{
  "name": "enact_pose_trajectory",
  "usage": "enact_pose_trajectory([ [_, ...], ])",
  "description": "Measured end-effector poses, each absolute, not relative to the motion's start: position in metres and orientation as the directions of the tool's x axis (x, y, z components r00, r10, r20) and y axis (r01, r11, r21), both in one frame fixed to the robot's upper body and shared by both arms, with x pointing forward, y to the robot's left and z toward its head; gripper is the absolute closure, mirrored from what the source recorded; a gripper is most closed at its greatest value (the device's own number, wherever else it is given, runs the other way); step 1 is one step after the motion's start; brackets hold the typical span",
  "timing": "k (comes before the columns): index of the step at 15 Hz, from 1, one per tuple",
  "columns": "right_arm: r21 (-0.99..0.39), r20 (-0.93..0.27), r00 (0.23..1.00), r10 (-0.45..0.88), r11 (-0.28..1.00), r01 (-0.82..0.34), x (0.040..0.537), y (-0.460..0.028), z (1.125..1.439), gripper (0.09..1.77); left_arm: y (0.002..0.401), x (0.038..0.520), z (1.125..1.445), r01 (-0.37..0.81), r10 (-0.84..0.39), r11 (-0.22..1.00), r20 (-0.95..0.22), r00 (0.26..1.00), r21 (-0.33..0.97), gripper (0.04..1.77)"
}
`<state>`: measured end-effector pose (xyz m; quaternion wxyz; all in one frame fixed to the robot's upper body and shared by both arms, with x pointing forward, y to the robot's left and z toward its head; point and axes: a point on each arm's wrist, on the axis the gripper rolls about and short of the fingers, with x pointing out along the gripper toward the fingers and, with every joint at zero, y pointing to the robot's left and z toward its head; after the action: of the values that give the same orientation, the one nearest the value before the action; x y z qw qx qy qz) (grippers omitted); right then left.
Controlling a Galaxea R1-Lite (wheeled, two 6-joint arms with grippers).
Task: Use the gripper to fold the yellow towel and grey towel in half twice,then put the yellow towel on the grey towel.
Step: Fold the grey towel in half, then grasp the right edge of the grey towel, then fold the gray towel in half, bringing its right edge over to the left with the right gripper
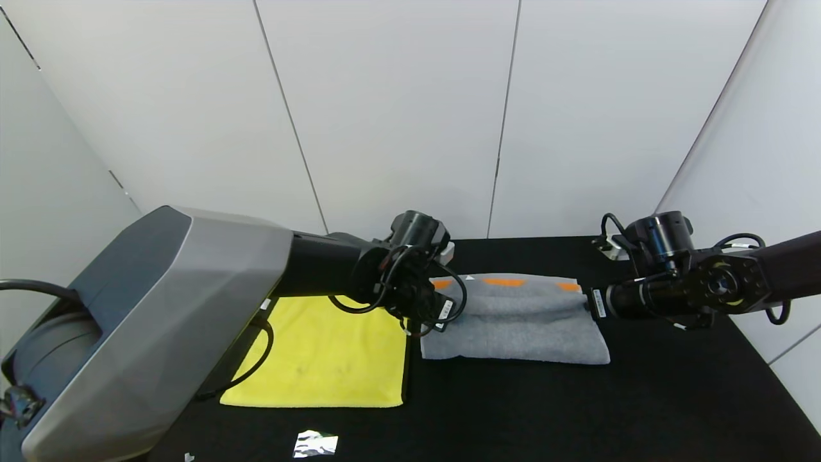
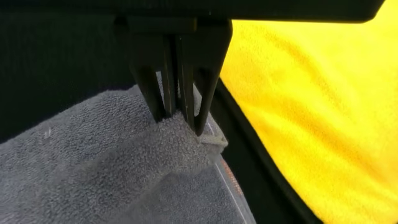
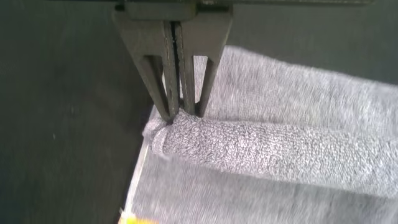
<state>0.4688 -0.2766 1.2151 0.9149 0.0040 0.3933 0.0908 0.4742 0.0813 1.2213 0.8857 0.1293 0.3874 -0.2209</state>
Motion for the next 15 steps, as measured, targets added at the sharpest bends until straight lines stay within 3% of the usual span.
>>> enact_pose_trajectory([
  [1, 0.078, -0.719, 0.674, 0.17, 0.983, -0.165, 0.47, -0.275, 1.212, 1.64, 0.081, 0.476, 1.22, 0.489, -0.29, 0.87, -0.743, 0.603, 0.058, 1.46],
  [3, 0.061, -0.72, 0.678, 0.149, 0.986, -0.153, 0.473, -0.274, 1.208, 1.31, 0.08, 0.478, 1.219, 0.494, -0.293, 0.868, -0.742, 0.603, 0.059, 1.16],
  [6, 0.058, -0.723, 0.675, 0.145, 0.987, -0.15, 0.474, -0.274, 1.205, 0.95, 0.08, 0.479, 1.218, 0.496, -0.299, 0.867, -0.739, 0.604, 0.055, 0.83],
  [12, 0.066, -0.724, 0.673, 0.151, 0.986, -0.151, 0.468, -0.272, 1.212, 0.52, 0.08, 0.479, 1.219, 0.497, -0.3, 0.866, -0.741, 0.601, 0.052, 0.43],
  [15, 0.098, -0.78, 0.608, 0.147, 0.989, -0.114, 0.458, -0.27, 1.214, 0.4, 0.082, 0.476, 1.223, 0.495, -0.296, 0.867, -0.746, 0.597, 0.051, 0.33],
])
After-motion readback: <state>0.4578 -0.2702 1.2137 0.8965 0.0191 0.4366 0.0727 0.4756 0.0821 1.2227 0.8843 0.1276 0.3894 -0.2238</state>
